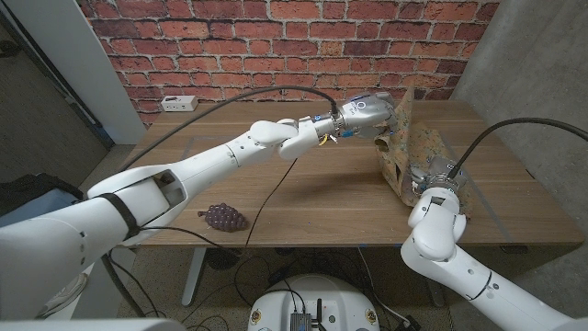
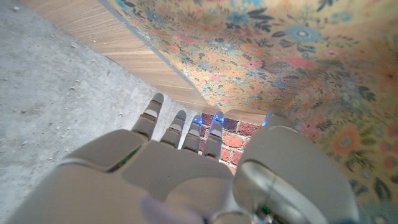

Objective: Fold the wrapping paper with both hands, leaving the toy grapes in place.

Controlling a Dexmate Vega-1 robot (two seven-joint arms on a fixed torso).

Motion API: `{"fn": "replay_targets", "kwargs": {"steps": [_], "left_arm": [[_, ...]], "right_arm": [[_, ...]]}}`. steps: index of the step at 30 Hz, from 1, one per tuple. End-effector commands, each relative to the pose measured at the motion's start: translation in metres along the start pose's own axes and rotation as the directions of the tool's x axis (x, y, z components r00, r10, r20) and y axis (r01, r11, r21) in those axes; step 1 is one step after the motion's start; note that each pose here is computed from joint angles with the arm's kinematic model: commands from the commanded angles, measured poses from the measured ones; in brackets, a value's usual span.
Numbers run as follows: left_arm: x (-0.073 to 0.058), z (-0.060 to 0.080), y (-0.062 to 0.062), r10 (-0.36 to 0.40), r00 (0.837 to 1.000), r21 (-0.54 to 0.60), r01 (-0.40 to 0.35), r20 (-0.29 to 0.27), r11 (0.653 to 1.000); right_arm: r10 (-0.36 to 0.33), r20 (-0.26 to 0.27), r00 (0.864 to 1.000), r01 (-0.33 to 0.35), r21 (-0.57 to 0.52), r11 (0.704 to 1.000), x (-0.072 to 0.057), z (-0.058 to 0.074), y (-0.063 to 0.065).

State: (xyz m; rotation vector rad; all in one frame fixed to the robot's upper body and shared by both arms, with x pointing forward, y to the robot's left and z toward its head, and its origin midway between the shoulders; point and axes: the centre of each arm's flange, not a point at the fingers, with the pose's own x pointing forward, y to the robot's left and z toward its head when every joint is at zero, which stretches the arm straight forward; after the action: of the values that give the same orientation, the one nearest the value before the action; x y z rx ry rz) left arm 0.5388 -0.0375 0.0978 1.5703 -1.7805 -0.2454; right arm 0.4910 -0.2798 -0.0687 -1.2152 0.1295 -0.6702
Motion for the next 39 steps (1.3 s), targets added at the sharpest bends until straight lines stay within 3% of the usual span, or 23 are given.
{"fn": "replay_targets", "kwargs": {"steps": [1,4,7,10,17,23,30,39], "left_arm": [[-0.023,-0.005,0.020,0.023,0.999,0.017,-0.023,-0.033,1.000],[-0.027,-0.005,0.023,0.014,0.999,0.020,-0.014,-0.031,1.000],[-0.030,-0.005,0.025,0.006,0.999,0.026,-0.006,-0.032,1.000],[-0.031,-0.005,0.026,-0.015,0.999,0.034,0.016,-0.031,0.999],[-0.023,-0.002,0.033,-0.071,0.997,0.123,0.071,-0.001,0.990],[-0.010,0.008,0.040,-0.113,0.992,0.199,0.098,0.062,0.975],[0.013,0.024,0.044,-0.152,0.974,0.265,0.104,0.167,0.959],[0.043,0.045,0.038,-0.192,0.931,0.312,0.091,0.311,0.946]], "right_arm": [[-0.207,-0.090,0.974,0.207,-0.011,0.978,-0.008,0.008,-0.029],[-0.273,-0.117,0.955,0.271,-0.031,0.962,-0.010,0.010,-0.030],[-0.369,-0.174,0.913,0.365,-0.053,0.929,-0.013,0.011,-0.031],[-0.415,-0.207,0.886,0.416,-0.042,0.909,-0.017,0.011,-0.031],[-0.450,-0.240,0.860,0.445,-0.076,0.892,-0.025,0.011,-0.023],[-0.492,-0.308,0.814,0.495,-0.075,0.865,-0.029,0.003,-0.020],[-0.527,-0.336,0.781,0.540,-0.062,0.839,-0.037,-0.010,-0.024],[-0.592,-0.414,0.692,0.639,-0.031,0.769,-0.055,-0.039,-0.026]]}}
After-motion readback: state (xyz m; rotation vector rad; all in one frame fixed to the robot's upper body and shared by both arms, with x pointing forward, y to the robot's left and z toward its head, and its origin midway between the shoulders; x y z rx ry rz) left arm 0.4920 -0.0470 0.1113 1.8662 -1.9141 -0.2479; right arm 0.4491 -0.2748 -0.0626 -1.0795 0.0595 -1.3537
